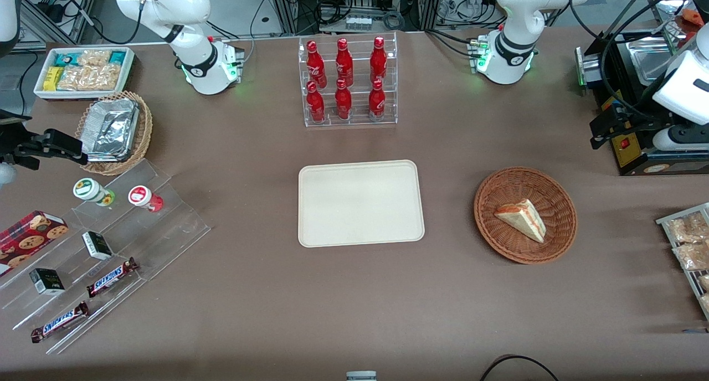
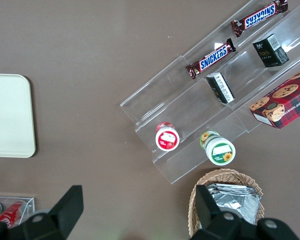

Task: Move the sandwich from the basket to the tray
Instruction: 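Move the left gripper over the wicker basket toward the sandwich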

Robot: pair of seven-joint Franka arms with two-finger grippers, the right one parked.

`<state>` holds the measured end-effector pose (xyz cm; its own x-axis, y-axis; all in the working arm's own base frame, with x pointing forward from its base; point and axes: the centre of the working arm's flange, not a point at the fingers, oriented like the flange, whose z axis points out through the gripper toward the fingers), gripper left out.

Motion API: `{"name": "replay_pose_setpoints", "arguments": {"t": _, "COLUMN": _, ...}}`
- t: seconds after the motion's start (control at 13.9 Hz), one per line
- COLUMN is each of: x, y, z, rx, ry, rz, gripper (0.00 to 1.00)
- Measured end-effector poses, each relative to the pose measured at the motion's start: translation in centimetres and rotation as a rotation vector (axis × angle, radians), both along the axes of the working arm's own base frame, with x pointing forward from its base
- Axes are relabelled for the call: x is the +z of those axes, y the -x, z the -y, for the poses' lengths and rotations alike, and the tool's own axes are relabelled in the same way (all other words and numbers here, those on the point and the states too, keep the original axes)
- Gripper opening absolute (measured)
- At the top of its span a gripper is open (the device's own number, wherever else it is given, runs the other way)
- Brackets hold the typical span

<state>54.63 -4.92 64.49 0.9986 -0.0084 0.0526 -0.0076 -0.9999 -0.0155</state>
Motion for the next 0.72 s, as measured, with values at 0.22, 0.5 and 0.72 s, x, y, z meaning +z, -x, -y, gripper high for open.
{"name": "replay_pose_setpoints", "arguments": {"t": 0.22, "x": -0.1, "y": 0.1, "z": -0.1, "rx": 0.001, "ry": -0.001, "rz": -0.008, "gripper": 1.0}}
{"name": "replay_pose_setpoints", "arguments": {"t": 0.5, "x": -2.0, "y": -0.5, "z": -0.4, "rx": 0.007, "ry": -0.002, "rz": -0.027, "gripper": 1.0}}
{"name": "replay_pose_setpoints", "arguments": {"t": 0.72, "x": -7.1, "y": -1.6, "z": -0.5, "rx": 0.009, "ry": -0.002, "rz": -0.032, "gripper": 1.0}}
